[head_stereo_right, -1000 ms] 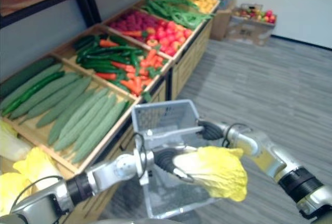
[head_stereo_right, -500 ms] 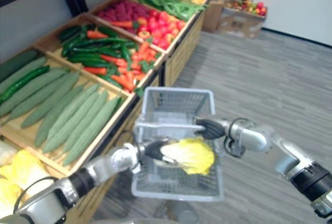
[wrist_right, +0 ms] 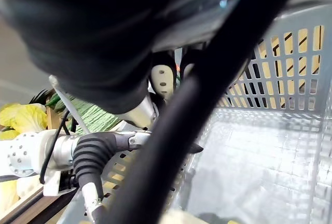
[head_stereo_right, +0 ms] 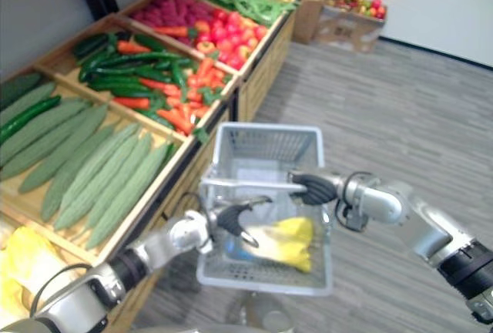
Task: Pick vegetable in the basket
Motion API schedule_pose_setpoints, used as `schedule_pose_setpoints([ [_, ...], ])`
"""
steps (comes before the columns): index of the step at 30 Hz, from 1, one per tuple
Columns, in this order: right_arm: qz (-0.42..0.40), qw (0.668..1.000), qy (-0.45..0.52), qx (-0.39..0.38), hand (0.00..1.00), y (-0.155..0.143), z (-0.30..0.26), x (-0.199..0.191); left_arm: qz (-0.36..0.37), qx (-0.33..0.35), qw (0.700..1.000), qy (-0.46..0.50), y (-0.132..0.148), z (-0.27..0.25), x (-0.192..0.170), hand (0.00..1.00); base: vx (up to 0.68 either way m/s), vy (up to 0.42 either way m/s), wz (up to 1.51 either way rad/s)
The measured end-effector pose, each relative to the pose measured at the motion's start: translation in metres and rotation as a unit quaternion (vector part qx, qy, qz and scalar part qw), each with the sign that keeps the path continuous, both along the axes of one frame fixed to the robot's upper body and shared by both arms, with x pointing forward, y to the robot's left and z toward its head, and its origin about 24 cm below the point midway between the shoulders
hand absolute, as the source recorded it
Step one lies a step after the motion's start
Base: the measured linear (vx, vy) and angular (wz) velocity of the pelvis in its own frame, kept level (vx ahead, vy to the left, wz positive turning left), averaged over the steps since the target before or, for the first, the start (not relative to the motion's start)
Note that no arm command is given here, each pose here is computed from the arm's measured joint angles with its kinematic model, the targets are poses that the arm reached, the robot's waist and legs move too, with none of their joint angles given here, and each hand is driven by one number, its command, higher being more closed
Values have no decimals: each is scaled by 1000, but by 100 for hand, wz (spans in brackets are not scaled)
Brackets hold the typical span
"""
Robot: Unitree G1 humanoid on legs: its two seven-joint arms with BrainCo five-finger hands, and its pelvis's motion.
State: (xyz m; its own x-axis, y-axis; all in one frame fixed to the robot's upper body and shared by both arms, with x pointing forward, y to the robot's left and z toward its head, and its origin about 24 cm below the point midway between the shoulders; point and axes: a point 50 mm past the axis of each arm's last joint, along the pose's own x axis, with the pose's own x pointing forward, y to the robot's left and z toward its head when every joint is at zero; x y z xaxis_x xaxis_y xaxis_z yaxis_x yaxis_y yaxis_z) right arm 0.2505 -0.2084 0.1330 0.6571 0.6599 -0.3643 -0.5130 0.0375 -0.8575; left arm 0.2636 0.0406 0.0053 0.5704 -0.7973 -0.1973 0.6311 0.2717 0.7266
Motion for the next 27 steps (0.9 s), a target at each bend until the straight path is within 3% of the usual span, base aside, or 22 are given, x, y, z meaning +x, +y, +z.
schedule_pose_setpoints([
  [11, -60, 996, 20, 60, 100, -16, -17, -15, -18, -31, 999, -27, -12, 20, 3, 0, -5, 0, 14],
  [17, -223, 965, 15, 137, 100, -50, -60, -24, -41, -175, 983, -25, -26, 63, -14, 0, -26, -4, 51],
  [21, -380, 908, 13, 177, 100, -82, -98, -41, -44, -302, 952, -24, -24, 99, -31, 0, -28, -13, 69],
  [22, -440, 879, 22, 180, 100, -93, -116, -53, -39, -343, 938, -28, -19, 111, -36, 0, -39, -15, 77],
  [27, -586, 787, 59, 184, 100, -117, -161, -92, -6, -436, 899, -29, 5, 132, -44, 0, -43, 1, 75],
])
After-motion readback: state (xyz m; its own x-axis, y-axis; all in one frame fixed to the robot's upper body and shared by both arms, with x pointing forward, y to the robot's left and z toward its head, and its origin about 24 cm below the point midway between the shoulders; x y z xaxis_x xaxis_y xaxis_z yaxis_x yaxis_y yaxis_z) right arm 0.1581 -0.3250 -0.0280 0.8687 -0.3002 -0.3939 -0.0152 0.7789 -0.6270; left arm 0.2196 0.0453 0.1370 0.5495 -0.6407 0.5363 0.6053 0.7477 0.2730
